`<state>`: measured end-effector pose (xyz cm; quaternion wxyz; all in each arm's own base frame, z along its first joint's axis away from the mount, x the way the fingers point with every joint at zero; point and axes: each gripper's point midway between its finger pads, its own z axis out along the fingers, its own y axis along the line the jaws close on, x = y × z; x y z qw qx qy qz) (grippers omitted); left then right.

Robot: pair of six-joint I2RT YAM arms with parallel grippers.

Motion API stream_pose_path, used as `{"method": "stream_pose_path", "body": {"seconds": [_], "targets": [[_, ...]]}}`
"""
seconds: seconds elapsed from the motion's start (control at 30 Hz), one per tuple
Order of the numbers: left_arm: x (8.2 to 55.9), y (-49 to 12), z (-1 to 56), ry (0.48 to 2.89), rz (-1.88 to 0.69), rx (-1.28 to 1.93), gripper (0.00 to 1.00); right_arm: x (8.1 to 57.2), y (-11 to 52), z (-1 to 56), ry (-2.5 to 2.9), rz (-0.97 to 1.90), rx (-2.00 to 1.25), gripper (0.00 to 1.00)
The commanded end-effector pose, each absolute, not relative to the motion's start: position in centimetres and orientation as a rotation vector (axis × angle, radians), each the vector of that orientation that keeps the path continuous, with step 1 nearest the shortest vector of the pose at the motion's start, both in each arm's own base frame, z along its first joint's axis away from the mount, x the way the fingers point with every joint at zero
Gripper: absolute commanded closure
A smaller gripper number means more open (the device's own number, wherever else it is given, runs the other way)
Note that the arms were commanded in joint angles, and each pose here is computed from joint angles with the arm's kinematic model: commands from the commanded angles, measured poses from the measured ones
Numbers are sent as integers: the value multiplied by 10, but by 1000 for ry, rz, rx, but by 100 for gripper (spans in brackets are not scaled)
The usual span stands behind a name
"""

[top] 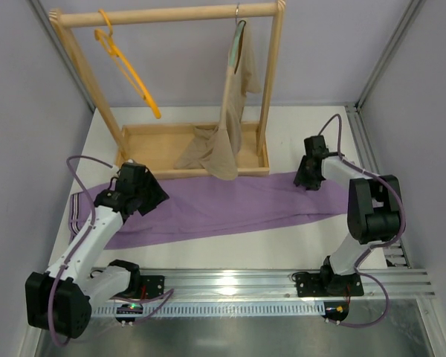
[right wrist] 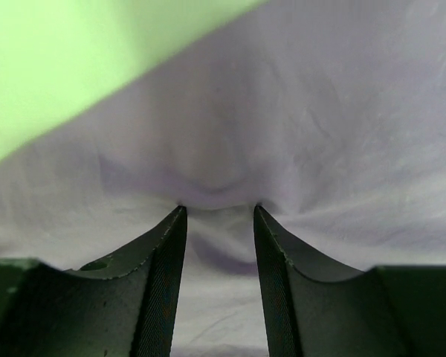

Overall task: Place the trousers on the hanger
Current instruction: Fold the trousers

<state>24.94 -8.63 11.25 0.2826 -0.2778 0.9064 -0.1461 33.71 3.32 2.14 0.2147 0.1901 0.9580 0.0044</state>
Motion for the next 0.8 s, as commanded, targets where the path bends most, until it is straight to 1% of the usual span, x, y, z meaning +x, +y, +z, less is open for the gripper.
{"method": "stream_pose_path", "body": {"seconds": [0.0, 0.03, 0.1, 0.13, 0.17, 0.2, 0.23, 0.27, 0.3, 0.43, 0.57, 0.63, 0.67, 0.7, 0.77], "targets": [[260, -87, 132, 2389, -391, -654, 43, 363, 25, 55, 2612, -53, 470, 55], [257, -89, 132, 2396, -410, -638, 43, 355, 12, 70, 2595, -146, 609, 55], [253, -94, 128, 2410, -443, -619, 43, 340, 7, 85, 2590, -179, 786, 57], [245, -100, 121, 2439, -479, -607, 44, 322, 12, 88, 2632, -175, 851, 57], [240, -107, 117, 2453, -502, -595, 44, 315, 22, 88, 2607, -110, 985, 59], [237, -111, 116, 2458, -522, -583, 44, 307, 38, 96, 2602, 17, 1032, 60], [233, -115, 109, 2470, -530, -573, 45, 290, 49, 85, 2637, 38, 1056, 61], [227, -123, 105, 2491, -541, -547, 45, 283, 58, 84, 2613, 74, 1150, 61], [224, -127, 103, 2504, -547, -529, 45, 269, 64, 80, 2624, 89, 1174, 62], [211, -135, 91, 2550, -521, -433, 44, 246, 82, 72, 2603, 98, 1283, 61], [206, -137, 82, 2569, -482, -353, 44, 237, 86, 62, 2553, 100, 1403, 60], [208, -131, 77, 2572, -431, -367, 41, 236, 87, 55, 2533, 101, 1438, 61], [206, -130, 75, 2579, -424, -373, 37, 237, 87, 53, 2523, 100, 1447, 60], [206, -129, 74, 2583, -417, -381, 35, 238, 87, 51, 2519, 93, 1452, 60], [205, -127, 70, 2587, -398, -422, 34, 238, 84, 44, 2515, 64, 1464, 60]]}}
